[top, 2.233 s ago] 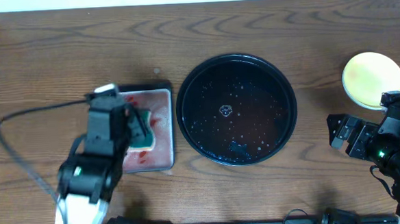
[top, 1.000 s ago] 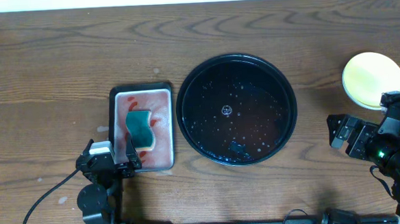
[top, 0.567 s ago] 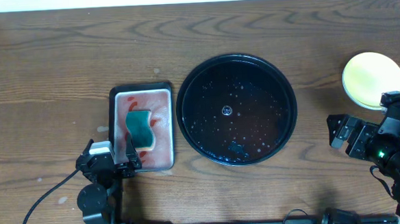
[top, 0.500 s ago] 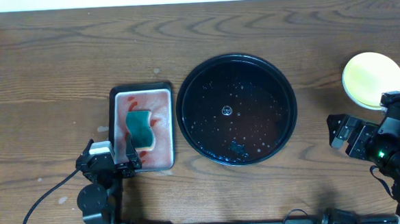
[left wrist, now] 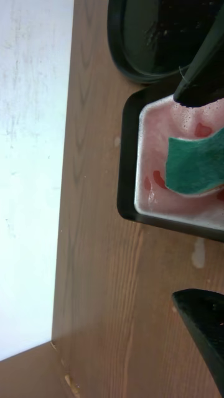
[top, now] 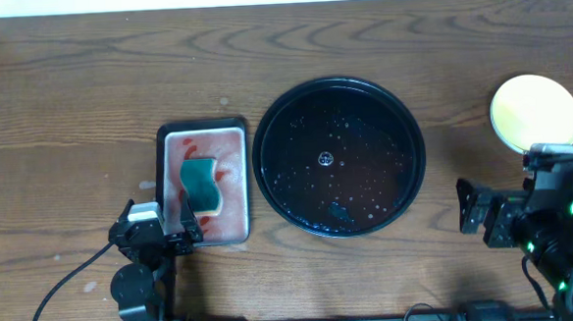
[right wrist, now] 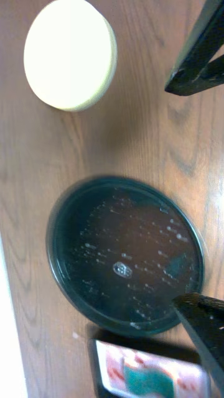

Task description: Clean dirty plates on tray and stack at the side

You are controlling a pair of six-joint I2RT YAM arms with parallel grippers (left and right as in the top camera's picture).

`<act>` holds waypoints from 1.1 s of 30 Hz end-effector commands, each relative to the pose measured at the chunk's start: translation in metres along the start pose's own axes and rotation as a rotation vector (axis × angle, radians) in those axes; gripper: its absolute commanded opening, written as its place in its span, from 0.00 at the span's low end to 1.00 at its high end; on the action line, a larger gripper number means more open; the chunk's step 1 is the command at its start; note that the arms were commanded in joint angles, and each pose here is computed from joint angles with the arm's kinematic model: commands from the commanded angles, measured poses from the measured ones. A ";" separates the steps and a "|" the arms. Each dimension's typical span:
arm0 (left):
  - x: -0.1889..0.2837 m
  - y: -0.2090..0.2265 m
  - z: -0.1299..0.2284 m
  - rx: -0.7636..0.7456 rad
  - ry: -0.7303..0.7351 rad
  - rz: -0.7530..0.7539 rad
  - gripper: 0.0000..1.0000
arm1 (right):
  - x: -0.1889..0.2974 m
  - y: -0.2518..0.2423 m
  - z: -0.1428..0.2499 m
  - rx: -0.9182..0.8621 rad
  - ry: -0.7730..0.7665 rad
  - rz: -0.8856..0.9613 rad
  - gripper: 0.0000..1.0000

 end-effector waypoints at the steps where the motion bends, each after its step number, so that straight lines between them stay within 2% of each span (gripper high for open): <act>1: -0.002 -0.004 0.011 0.011 0.019 0.017 0.93 | -0.017 -0.016 0.014 0.087 -0.067 0.083 0.99; 7: -0.002 -0.004 0.011 0.011 0.019 0.017 0.93 | -0.074 -0.028 0.078 0.084 -0.147 -0.058 0.99; 10: -0.002 -0.004 0.011 0.011 0.019 0.016 0.93 | -0.087 -0.033 0.093 0.082 -0.206 -0.099 0.99; 15: -0.002 -0.004 0.011 0.011 0.019 0.017 0.93 | -0.097 -0.038 0.108 0.074 -0.265 -0.140 0.99; 20: -0.002 -0.004 0.011 0.011 0.019 0.017 0.94 | -0.121 -0.043 0.127 0.055 -0.226 -0.148 0.99; 33: -0.002 -0.004 0.011 0.011 0.019 0.016 0.93 | -0.120 -0.041 0.125 0.054 -0.237 -0.154 0.99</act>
Point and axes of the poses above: each gripper's point midway between its finger pads, its own x axis back along the fingers, its own y axis along the line the jaws close on, z = x × y, the point moved 1 cm from there along x, back along the fingers, and after that the axes turned 15 degrees about -x, right-handed, at the moved point
